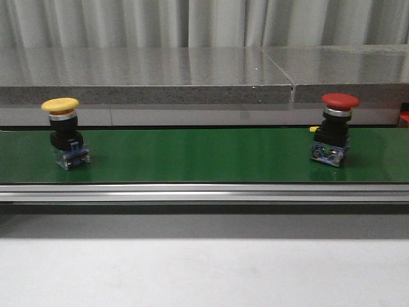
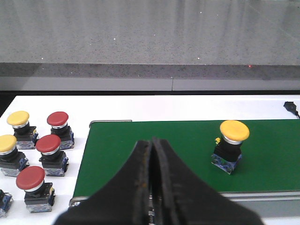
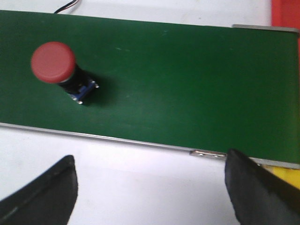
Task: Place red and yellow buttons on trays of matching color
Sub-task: 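Grasp the red button on the moving belt with the right gripper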
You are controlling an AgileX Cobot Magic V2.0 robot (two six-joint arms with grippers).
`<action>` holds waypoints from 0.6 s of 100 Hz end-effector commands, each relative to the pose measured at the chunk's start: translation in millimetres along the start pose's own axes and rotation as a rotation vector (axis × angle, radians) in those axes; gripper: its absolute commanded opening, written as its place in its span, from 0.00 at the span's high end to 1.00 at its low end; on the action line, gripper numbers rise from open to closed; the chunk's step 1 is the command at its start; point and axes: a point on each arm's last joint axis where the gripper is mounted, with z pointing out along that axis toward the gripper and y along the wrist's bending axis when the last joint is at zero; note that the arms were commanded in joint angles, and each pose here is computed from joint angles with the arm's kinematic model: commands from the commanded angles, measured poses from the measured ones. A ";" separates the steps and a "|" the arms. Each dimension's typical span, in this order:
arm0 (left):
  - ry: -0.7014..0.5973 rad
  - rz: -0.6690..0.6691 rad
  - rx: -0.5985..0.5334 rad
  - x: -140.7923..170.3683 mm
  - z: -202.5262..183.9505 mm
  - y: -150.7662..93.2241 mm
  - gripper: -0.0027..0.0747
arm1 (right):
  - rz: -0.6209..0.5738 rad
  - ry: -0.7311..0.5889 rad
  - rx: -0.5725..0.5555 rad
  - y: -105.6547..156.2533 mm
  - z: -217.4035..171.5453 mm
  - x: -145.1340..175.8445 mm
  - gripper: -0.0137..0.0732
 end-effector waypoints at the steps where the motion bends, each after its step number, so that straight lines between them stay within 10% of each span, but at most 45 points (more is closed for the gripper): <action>1: -0.101 -0.016 0.011 -14.9 -2.9 -1.1 0.99 | -0.031 -0.061 -0.066 6.3 1.3 -17.9 0.11; 60: -0.101 -0.016 0.011 -14.9 -2.9 -1.1 0.99 | -0.150 0.027 -0.099 17.2 81.5 -58.7 0.11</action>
